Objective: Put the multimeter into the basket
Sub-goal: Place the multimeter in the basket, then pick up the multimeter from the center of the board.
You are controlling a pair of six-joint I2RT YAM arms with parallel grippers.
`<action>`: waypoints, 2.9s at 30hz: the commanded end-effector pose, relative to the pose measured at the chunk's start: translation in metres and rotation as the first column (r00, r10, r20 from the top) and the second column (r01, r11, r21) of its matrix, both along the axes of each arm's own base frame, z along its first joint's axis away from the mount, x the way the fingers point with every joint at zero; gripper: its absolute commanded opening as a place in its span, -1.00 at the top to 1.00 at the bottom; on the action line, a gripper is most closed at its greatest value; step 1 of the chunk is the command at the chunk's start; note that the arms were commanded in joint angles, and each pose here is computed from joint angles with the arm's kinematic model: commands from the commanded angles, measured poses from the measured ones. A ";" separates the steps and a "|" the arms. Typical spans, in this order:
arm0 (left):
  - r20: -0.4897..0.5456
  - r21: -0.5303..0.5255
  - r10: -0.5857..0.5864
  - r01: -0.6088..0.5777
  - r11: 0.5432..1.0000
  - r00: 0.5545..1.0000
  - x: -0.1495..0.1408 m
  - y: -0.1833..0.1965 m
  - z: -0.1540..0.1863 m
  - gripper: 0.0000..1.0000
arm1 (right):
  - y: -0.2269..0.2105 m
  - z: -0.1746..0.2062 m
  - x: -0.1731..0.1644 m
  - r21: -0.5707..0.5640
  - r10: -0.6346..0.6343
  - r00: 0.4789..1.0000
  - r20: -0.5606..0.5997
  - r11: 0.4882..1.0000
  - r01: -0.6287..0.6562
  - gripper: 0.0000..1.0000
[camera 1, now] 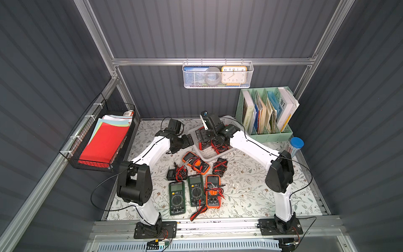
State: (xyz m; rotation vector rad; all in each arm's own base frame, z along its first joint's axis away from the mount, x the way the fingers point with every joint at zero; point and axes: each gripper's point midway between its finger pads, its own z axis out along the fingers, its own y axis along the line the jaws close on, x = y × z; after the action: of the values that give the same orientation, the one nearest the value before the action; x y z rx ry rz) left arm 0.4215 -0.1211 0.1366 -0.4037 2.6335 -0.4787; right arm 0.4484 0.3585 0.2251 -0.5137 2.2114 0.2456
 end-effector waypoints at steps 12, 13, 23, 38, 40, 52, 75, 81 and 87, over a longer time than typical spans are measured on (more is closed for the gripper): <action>-0.010 0.005 0.004 -0.003 1.000 1.000 0.002 0.002 0.001 -0.98 | 0.009 -0.096 0.060 -0.049 -0.108 0.980 -0.165 0.994 0.101 -0.98; -0.012 0.005 0.004 -0.004 1.000 1.000 0.002 0.002 0.001 -0.98 | 0.009 -0.105 0.064 -0.046 -0.112 0.978 -0.175 0.993 0.106 -0.98; 0.010 -0.001 0.008 -0.008 1.000 1.000 0.012 0.000 0.007 -0.99 | 0.008 -0.108 0.071 -0.021 -0.118 0.975 -0.189 0.993 0.116 -0.98; 0.006 -0.006 0.009 -0.009 1.000 1.000 0.012 -0.001 0.004 -0.99 | 0.008 -0.018 0.052 0.218 -0.072 0.990 -0.122 0.971 0.097 -0.98; 0.015 -0.003 0.004 -0.004 1.000 1.000 0.012 -0.001 0.007 -0.98 | 0.001 -0.008 0.049 0.213 -0.091 0.990 -0.105 0.971 0.112 -0.98; 0.043 -0.001 -0.014 0.014 1.000 0.999 -0.007 0.003 0.022 -0.99 | -0.061 0.022 -0.008 0.276 -0.223 0.971 -0.085 0.931 0.238 -0.98; 0.019 -0.062 -0.056 0.057 0.996 0.998 -0.056 0.000 0.017 -0.98 | -0.066 -0.120 -0.243 -0.077 -0.255 0.875 -0.412 0.966 0.245 -0.98; 0.022 -0.063 -0.063 0.064 0.996 0.998 -0.060 0.000 0.017 -0.98 | -0.063 -0.126 -0.269 -0.089 -0.253 0.866 -0.432 0.967 0.238 -0.98; 0.024 -0.063 -0.075 0.077 0.995 0.997 -0.064 0.000 0.018 -0.98 | -0.054 -0.133 -0.292 -0.115 -0.259 0.844 -0.470 0.966 0.233 -0.98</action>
State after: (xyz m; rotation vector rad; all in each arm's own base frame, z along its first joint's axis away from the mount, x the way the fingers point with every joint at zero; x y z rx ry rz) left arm 0.3634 -0.1212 0.1468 -0.3618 2.6365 -0.5761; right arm 0.1650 0.3085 0.0962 -0.2443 2.7174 0.2412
